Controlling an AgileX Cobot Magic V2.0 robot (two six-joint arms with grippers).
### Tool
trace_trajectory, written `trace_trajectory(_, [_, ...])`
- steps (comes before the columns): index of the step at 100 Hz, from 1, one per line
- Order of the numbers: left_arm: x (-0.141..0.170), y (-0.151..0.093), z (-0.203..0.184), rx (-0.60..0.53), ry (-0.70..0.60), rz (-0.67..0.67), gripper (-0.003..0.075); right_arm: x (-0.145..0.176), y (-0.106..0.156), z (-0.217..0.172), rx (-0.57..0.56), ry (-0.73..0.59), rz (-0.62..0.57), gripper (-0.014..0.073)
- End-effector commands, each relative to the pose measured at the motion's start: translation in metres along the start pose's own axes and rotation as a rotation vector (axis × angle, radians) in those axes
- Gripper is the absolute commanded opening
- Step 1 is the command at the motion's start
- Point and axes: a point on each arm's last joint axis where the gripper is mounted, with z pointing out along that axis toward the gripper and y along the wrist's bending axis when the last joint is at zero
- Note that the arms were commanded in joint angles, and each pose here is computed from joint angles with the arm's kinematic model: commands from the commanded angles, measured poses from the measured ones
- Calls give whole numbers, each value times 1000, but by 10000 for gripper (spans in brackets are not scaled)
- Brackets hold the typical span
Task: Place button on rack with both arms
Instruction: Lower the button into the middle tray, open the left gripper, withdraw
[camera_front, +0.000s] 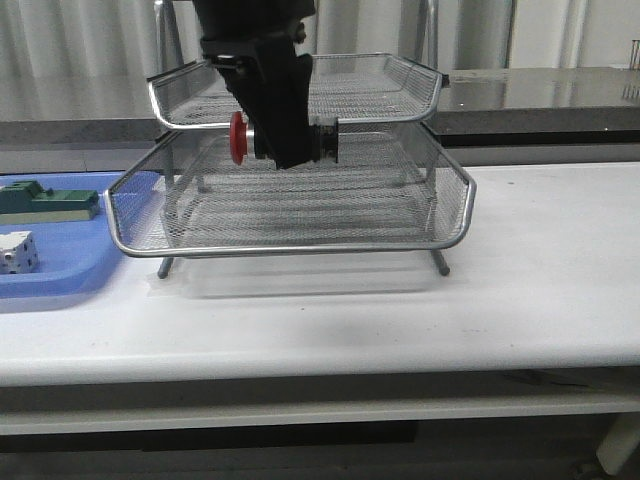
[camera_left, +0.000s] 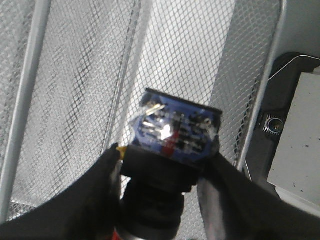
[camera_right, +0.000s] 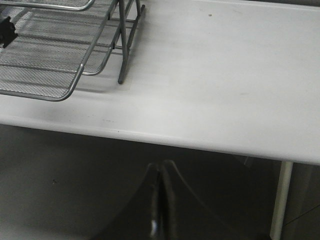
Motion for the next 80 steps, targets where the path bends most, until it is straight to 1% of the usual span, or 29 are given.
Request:
trace_trajectory(1, [-6, -3, -22, -30, -67, -1, 132, -12, -1, -3, 10, -80, -2, -71])
trace_trajectory(13, [-7, -1, -12, -20, -51, -3, 138, -12, -1, -3, 10, -80, -2, -71])
trace_trajectory(23, [-7, 0, -10, -25, -53, -3, 143, -12, -1, -3, 10, -80, -2, -71])
trace_trajectory(30, [-6, 2, -10, -48, -48, 4, 185, -12, -1, -3, 10, -80, -2, -71])
trace_trajectory(42, [-5, 5, -10, -85, -28, 12, 321, -12, -1, -3, 10, -80, -2, -71])
trace_trajectory(50, [-5, 5, -10, -89, -27, 13, 379, -12, -1, -3, 10, -80, -2, -71])
trace_trajectory(54, [-5, 6, -10, -91, -28, 13, 393, -12, -1, -3, 10, -80, -2, -71])
trace_trajectory(70, [-5, 7, -11, -97, -35, 7, 406, -12, -1, -3, 10, -80, -2, -71])
trace_trajectory(80, [-5, 7, -11, -98, -37, 5, 441, -12, -1, -3, 10, -80, -2, -71])
